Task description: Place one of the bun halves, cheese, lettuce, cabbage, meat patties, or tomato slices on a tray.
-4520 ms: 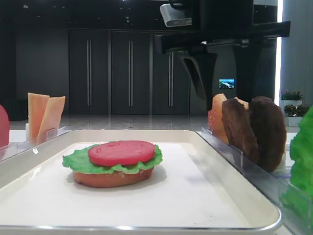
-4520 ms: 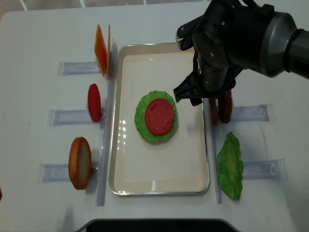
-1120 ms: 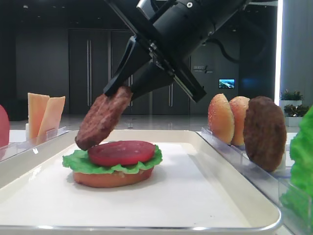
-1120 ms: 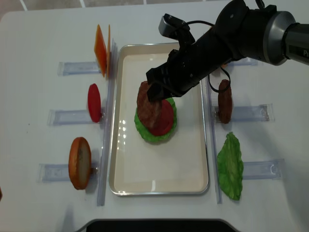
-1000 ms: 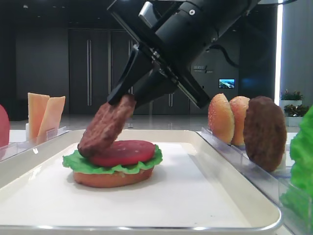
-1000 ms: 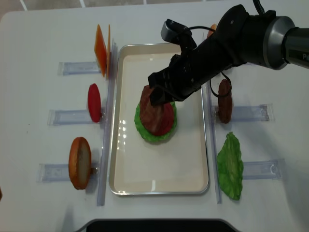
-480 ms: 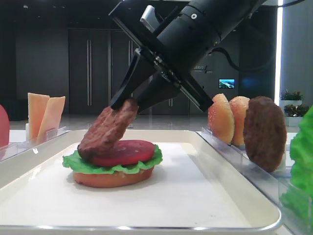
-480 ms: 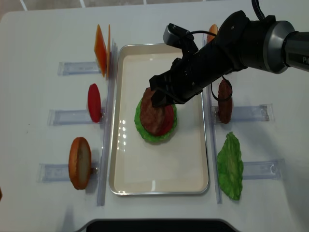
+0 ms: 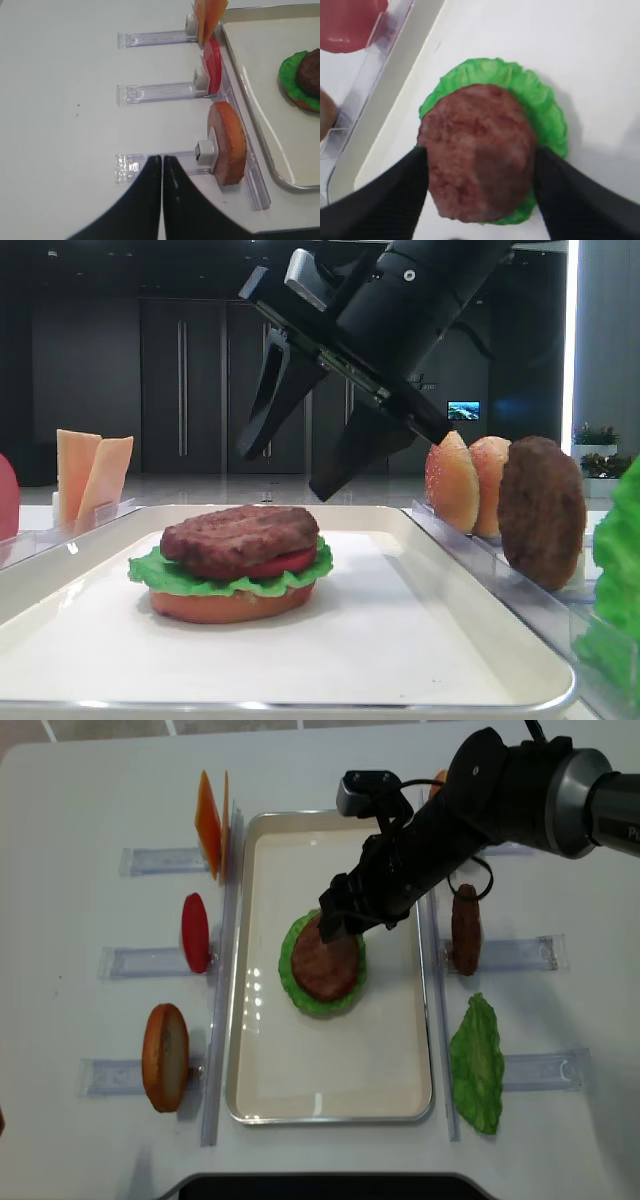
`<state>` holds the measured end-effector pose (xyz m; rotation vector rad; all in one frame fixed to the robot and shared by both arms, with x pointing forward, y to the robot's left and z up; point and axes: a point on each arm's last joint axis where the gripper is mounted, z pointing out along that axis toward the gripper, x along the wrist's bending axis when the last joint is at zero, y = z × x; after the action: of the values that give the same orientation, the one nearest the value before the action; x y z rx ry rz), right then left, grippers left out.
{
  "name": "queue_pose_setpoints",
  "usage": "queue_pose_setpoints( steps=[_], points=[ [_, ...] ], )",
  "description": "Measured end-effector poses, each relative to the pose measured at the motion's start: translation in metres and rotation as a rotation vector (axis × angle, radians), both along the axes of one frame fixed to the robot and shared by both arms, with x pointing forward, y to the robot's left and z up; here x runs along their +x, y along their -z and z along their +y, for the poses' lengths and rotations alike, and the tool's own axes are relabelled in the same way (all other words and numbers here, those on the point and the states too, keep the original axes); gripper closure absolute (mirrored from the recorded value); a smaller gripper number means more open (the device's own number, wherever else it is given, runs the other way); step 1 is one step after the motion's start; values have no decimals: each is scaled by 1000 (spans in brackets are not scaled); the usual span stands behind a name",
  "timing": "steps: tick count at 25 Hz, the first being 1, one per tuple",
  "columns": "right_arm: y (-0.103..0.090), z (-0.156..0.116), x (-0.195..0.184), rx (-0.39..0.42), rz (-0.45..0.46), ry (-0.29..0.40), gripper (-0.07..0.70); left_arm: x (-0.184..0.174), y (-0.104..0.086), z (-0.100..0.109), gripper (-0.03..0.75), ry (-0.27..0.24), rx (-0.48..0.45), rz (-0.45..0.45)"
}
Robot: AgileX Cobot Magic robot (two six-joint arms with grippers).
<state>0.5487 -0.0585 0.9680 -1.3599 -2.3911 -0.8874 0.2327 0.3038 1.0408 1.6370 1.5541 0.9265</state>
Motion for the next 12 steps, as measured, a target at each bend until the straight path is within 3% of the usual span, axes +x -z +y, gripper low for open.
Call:
queue_pose_setpoints(
  steps=[5,9,12],
  points=[
    [-30,-4,16,-162,-53,-3,190,0,0,0,716,0,0,0],
    [-49,-19,24,-431,-87,128,190,0,0,0,716,0,0,0],
    [-51,-49,34,-621,-100,206,190,0,0,0,716,0,0,0]
  ],
)
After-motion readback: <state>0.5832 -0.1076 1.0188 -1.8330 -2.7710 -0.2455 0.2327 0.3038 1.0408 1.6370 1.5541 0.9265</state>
